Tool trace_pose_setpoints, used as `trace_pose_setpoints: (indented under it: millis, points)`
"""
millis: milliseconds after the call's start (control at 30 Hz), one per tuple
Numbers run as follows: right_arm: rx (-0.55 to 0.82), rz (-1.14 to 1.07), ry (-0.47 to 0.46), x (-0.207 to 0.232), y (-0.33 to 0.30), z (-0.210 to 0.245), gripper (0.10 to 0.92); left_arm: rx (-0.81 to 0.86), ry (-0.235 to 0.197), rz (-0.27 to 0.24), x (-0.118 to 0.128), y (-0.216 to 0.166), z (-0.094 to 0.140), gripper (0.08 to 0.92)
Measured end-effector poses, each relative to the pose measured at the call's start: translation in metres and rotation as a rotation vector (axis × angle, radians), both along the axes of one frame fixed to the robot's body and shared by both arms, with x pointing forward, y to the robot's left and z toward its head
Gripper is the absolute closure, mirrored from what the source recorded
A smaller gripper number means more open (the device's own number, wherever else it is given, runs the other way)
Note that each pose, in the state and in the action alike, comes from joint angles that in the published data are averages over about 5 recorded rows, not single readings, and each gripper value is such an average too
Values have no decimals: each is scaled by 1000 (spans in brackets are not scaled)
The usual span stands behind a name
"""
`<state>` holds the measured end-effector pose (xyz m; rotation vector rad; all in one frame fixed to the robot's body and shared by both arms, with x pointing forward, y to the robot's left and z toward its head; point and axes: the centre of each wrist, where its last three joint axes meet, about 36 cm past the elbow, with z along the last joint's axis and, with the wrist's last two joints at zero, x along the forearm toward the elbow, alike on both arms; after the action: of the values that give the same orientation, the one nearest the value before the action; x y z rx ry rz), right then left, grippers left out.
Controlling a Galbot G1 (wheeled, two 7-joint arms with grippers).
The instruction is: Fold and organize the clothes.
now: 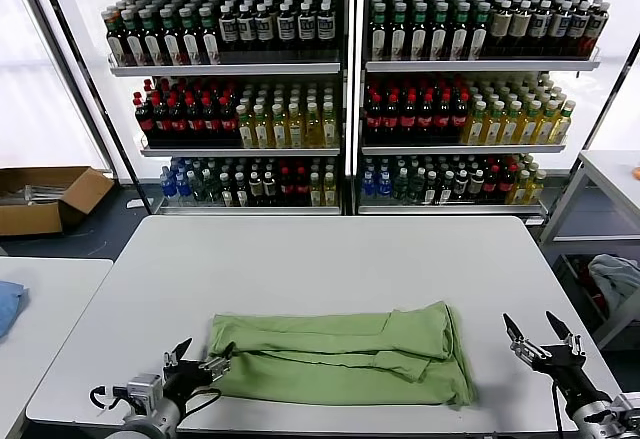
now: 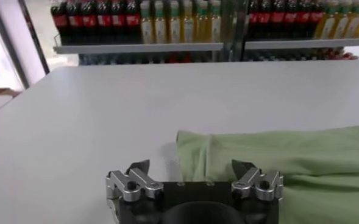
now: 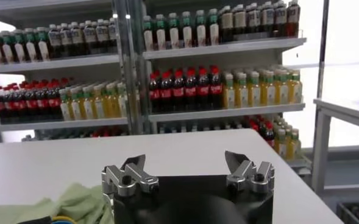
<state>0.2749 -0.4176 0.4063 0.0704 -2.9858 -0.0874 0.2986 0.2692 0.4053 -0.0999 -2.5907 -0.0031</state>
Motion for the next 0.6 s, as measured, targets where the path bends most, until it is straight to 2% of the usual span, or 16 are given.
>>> trace_pose_setpoints:
  millis: [167, 433, 600]
  points:
    - [-1, -12, -9, -2, -1, -2, 200, -11, 21, 31, -8, -12, -8, 285]
    - [-2, -21, -17, -1, -2, -4, 200, -29, 45, 51, -20, -26, -15, 519]
    - [1, -19, -22, 0, 0, -4, 200, -34, 44, 55, -23, -31, -17, 666]
